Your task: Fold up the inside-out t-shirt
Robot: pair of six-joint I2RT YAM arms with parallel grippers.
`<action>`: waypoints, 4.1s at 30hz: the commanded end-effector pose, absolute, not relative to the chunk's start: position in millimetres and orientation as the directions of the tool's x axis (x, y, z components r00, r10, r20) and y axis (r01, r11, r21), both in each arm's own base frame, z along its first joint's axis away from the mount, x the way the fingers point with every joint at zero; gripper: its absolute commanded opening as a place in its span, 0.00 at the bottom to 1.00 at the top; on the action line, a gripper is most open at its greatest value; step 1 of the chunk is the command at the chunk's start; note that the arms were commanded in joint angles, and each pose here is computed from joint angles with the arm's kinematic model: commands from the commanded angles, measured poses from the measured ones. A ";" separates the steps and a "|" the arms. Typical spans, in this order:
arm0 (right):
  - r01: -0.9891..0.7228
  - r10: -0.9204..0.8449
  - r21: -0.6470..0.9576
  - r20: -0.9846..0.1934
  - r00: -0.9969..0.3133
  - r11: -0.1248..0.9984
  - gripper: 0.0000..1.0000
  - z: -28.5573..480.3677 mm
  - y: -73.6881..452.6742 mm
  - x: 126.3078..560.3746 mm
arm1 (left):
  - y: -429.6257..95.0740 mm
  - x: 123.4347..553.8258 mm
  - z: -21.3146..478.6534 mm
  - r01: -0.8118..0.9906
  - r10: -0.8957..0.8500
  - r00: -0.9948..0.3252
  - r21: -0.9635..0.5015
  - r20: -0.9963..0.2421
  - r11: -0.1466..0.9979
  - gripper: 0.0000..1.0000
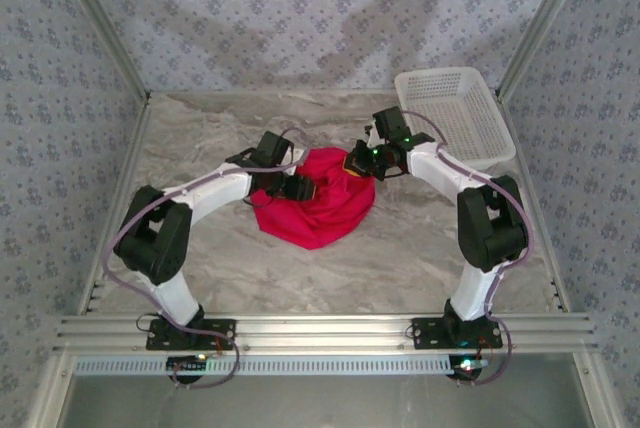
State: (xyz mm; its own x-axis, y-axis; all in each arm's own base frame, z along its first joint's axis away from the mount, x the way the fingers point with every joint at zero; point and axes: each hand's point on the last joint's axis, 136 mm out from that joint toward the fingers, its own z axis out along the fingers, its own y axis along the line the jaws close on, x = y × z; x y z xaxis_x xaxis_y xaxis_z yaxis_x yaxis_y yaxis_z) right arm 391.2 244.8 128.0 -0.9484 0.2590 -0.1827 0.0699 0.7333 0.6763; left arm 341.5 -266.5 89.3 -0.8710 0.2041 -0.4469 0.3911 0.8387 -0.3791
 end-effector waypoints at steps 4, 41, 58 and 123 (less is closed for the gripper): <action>0.027 0.254 0.692 -0.228 -0.940 0.721 0.00 154.0 244.8 393.7 | -271.4 370.5 80.1 0.346 0.182 -0.878 -0.324 -0.443 0.881 0.49; 0.189 0.323 0.525 -0.177 -0.930 0.830 0.01 105.6 182.9 385.7 | -215.2 359.4 225.5 0.223 -0.273 -0.866 -0.812 -0.419 0.540 0.00; -0.166 -0.021 0.360 -0.373 -0.928 0.918 0.55 149.6 278.1 350.4 | -217.2 339.2 223.9 0.261 -0.213 -0.861 -0.760 -0.462 0.594 0.00; -0.140 0.064 0.436 -0.420 -0.905 0.889 0.37 116.9 338.2 456.0 | -153.6 340.8 248.6 0.210 -0.316 -0.780 -0.700 -0.541 0.682 0.00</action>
State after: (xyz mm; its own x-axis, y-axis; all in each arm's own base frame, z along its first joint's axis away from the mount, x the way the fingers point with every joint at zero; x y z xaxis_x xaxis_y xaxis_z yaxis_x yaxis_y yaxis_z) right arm 421.9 351.8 87.0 -0.9401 -0.0077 -0.3409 -0.1685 0.8797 0.4447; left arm 345.7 -158.3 230.7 -0.8004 -0.3182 -0.5081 0.1719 0.6901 -0.7030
